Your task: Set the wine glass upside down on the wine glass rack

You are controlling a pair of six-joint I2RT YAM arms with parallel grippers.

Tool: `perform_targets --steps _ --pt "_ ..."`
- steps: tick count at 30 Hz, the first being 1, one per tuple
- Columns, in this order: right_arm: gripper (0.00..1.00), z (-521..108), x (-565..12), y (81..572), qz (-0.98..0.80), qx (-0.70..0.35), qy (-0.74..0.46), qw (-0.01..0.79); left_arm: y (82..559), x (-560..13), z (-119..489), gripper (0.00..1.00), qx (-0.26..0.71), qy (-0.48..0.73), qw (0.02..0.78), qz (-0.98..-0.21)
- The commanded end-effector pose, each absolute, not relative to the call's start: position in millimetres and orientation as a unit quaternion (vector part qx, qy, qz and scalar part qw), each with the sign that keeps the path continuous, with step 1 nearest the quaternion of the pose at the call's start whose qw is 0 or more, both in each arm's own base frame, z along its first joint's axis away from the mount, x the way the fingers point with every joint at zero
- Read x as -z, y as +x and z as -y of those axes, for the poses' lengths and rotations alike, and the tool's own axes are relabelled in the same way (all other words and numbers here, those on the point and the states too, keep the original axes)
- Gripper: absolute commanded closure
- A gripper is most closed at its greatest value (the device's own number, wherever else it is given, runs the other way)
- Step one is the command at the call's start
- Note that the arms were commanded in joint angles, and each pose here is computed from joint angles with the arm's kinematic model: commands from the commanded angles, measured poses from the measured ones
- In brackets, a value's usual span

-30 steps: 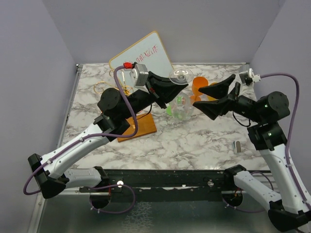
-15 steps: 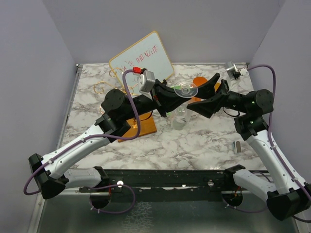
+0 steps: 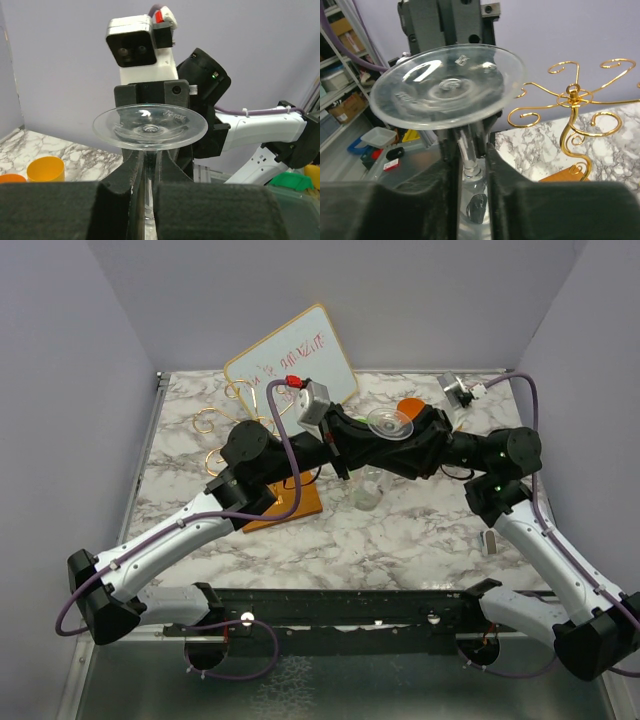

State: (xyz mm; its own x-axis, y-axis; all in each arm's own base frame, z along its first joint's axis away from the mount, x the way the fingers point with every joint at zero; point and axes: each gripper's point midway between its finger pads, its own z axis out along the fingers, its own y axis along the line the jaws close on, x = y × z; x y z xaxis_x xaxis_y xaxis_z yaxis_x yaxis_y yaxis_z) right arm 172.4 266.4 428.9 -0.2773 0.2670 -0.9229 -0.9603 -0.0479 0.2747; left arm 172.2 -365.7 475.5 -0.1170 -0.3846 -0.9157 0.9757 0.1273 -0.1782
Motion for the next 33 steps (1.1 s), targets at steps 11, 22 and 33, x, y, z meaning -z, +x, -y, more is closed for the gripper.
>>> perform_targets --steps 11,22,33 --pt "0.99 -266 -429 176 -0.475 -0.628 -0.333 0.518 157 -514 346 0.83 0.61 0.285 0.603 -0.428" --pt "0.99 -258 -446 221 -0.507 -0.555 -0.269 0.601 189 -504 307 0.03 0.489 0.237 0.654 -0.526" --pt "0.99 -275 -422 293 -0.561 -0.459 -0.287 0.626 218 -509 178 0.01 0.274 0.081 0.721 -0.631"
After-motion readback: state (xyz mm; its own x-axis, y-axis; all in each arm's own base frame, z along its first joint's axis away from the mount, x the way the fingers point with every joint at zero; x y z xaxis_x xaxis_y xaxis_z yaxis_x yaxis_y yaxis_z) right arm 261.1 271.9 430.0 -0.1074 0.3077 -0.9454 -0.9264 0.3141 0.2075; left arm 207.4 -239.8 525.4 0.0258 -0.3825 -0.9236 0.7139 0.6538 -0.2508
